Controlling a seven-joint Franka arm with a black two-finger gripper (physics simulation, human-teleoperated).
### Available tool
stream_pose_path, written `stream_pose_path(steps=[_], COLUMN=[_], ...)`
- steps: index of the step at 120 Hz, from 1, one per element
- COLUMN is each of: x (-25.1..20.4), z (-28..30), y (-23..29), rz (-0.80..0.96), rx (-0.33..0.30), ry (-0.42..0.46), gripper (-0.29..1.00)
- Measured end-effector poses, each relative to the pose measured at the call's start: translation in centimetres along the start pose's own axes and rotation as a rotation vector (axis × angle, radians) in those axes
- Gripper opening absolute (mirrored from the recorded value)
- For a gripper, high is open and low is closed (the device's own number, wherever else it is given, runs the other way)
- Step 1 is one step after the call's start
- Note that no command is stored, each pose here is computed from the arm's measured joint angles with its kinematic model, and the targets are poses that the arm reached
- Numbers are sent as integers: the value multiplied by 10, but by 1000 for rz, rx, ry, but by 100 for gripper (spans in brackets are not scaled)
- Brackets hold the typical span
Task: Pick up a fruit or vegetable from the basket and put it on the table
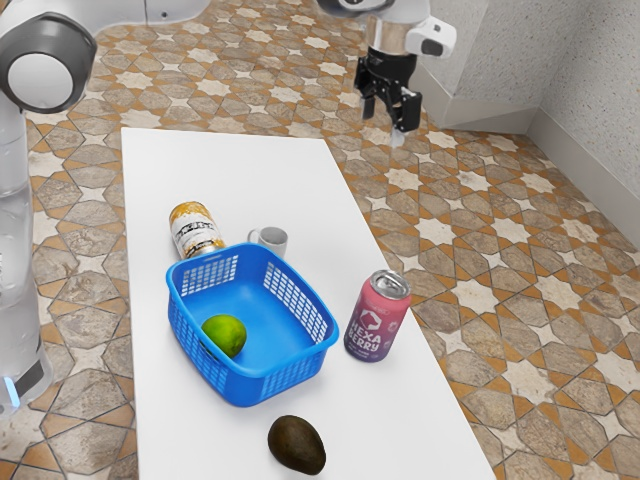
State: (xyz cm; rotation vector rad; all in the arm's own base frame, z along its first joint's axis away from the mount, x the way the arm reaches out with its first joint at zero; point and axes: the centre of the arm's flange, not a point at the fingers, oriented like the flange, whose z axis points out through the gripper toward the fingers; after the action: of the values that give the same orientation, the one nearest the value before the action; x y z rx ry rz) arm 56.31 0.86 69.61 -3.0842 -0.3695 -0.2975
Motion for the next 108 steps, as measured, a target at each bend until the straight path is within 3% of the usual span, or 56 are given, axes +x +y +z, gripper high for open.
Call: stream_pose_path(steps=[33, 58, 89, 108], x=[-5, -13, -85, -94], z=[22, 23, 99, 127], y=[38, 39, 165, 163], rz=[68, 95, 453, 508], rx=[17, 20, 36, 36], ry=[-78, -128, -278, -310], gripper=[70, 70, 70, 70])
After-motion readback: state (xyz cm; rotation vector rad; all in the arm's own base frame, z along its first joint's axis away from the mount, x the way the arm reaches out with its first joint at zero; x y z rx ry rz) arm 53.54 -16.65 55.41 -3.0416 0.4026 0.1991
